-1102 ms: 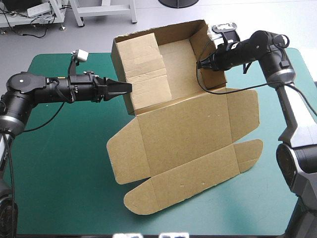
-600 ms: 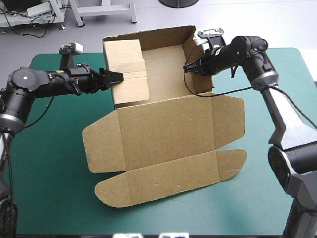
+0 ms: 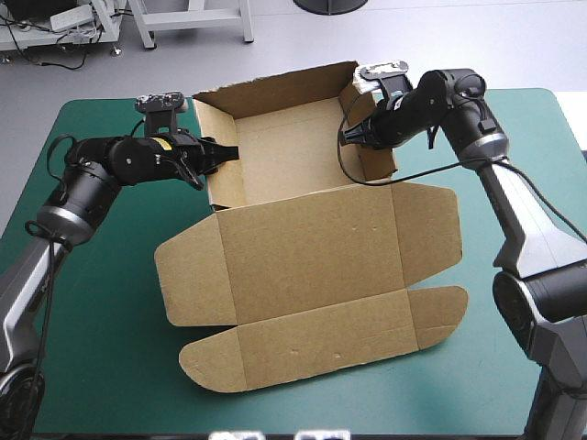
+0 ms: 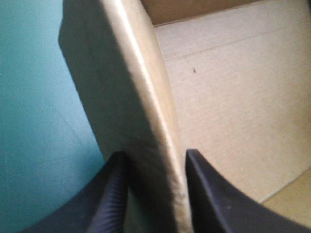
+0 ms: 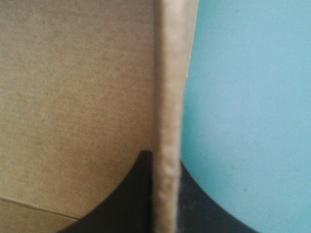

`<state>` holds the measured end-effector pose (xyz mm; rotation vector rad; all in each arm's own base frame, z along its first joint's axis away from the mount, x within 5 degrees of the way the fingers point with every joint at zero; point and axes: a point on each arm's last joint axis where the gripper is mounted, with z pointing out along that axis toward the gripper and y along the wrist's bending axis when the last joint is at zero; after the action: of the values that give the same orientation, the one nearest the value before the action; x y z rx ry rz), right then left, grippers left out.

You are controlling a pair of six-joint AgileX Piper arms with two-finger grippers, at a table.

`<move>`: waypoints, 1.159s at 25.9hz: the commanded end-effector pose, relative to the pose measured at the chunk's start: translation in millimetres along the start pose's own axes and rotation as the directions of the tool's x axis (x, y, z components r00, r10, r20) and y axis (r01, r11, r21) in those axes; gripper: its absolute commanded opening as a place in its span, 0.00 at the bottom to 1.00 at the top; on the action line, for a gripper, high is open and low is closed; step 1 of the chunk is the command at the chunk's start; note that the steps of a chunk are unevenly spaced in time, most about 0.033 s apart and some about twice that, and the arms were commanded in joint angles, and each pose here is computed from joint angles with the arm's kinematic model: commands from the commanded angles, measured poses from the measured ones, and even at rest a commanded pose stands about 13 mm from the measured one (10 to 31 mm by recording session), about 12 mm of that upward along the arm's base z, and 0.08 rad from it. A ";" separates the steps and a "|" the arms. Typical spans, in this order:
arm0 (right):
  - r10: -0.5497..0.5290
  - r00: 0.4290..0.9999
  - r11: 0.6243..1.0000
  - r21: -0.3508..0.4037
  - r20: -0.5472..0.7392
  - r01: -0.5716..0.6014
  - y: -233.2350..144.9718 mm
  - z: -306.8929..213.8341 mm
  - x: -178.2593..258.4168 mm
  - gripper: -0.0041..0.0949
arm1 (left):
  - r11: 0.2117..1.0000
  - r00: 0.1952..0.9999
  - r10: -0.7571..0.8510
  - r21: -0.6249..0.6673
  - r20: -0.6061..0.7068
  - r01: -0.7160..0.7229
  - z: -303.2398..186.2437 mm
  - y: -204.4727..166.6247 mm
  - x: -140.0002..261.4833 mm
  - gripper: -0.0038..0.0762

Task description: Fold the box

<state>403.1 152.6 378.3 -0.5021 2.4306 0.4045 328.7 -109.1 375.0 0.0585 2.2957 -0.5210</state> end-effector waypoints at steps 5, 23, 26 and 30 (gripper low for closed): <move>-0.057 0.995 0.998 -0.028 -0.077 0.055 21.7 -27.9 9.3 0.02 | 0.988 0.976 0.140 -0.040 -0.169 -0.149 20.4 -10.2 2.3 0.04; -0.045 0.895 0.998 0.012 -0.444 0.056 9.2 37.5 92.6 0.02 | 0.945 0.764 0.244 -0.030 -0.597 -0.326 66.3 10.2 27.9 0.04; -0.061 0.890 0.995 0.048 -0.451 0.092 4.7 37.0 92.9 0.02 | 0.947 0.742 0.240 -0.017 -0.625 -0.321 78.9 12.5 34.6 0.04; -0.062 0.888 0.990 0.082 -0.456 0.111 1.1 36.5 92.9 0.02 | 0.948 0.719 0.233 -0.014 -0.655 -0.319 91.7 17.0 41.3 0.04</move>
<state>364.3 155.7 261.9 -0.5509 2.9093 0.2494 369.5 -138.1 273.0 0.4969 2.9259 -0.2551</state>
